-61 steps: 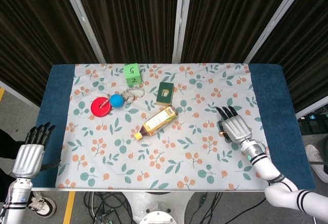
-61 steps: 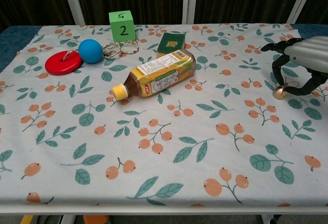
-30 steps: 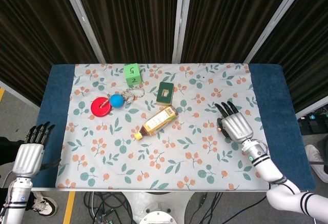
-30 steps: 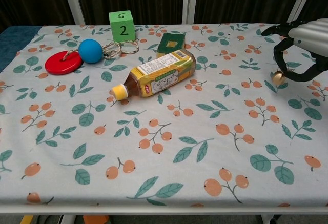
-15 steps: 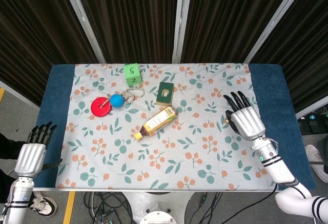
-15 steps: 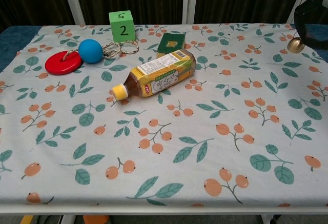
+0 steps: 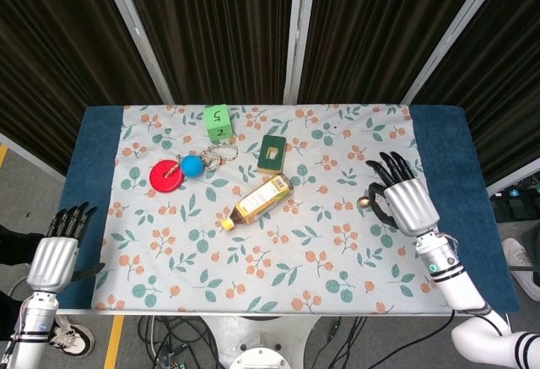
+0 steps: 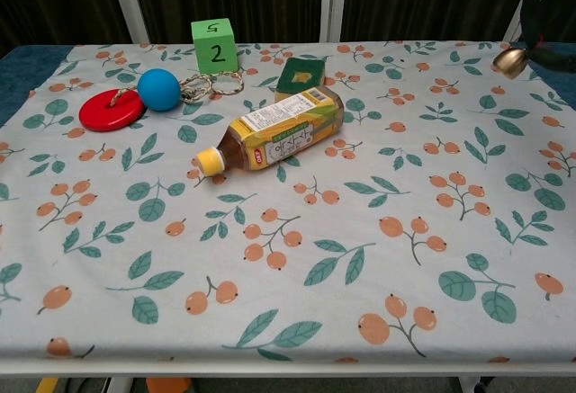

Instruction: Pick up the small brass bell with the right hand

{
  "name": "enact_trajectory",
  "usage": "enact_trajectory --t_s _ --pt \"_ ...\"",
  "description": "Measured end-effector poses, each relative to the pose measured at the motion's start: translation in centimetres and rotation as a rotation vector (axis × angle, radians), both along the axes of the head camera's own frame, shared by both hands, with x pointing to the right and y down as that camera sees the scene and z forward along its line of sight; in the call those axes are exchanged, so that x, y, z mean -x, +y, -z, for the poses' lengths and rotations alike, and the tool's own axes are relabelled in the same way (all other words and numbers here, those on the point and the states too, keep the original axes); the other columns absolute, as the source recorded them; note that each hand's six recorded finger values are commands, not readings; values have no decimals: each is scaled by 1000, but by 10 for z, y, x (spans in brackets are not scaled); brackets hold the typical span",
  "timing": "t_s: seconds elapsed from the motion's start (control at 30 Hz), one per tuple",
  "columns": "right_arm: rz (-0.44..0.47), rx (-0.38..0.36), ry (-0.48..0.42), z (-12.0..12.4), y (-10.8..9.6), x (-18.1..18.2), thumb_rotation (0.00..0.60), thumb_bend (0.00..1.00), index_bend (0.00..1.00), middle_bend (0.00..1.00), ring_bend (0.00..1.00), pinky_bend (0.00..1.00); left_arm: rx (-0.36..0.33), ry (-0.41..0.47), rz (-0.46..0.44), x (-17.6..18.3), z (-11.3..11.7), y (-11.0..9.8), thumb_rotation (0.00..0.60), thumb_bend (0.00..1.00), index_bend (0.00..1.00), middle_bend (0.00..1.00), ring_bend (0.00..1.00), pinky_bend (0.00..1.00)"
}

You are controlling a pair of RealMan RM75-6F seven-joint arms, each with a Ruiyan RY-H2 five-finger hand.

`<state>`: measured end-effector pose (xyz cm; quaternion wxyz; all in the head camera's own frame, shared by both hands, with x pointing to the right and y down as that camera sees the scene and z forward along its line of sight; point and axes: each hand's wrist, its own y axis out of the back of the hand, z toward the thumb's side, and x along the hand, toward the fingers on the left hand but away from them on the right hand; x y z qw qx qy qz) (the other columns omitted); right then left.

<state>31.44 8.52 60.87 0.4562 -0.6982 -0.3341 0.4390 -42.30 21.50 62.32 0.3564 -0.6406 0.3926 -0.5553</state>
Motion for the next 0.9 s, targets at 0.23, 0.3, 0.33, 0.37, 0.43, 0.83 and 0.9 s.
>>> enact_trajectory --t_s 0.23,0.3,0.33,0.37,0.43,0.83,0.9 --pt "19 -81 105 2 2 -3 600 433 869 182 0 0 3 -1 0 0 0 0 600 0 0 0 0 7" --pt "36 -107 167 1 3 -3 600 429 871 185 0 0 4 1 1 -1 -1 0 600 0 0 0 0 7" --pt "43 -118 200 0 3 -5 600 422 871 183 0 0 5 0 1 -1 -1 0 600 0 0 0 0 7" --pt "46 -119 218 -1 3 -6 600 426 871 178 0 0 5 0 1 0 -1 0 600 0 0 0 0 7" --pt "46 -99 220 -3 4 -7 600 441 874 176 0 0 5 2 1 0 -1 -1 600 0 0 0 0 7" --pt "-28 27 130 -23 10 -20 600 447 887 176 0 0 12 5 -4 -2 -3 0 600 0 0 0 0 7" --pt "-5 14 164 -25 12 -18 600 444 885 172 0 0 11 6 -6 -2 -3 0 600 0 0 0 0 7"
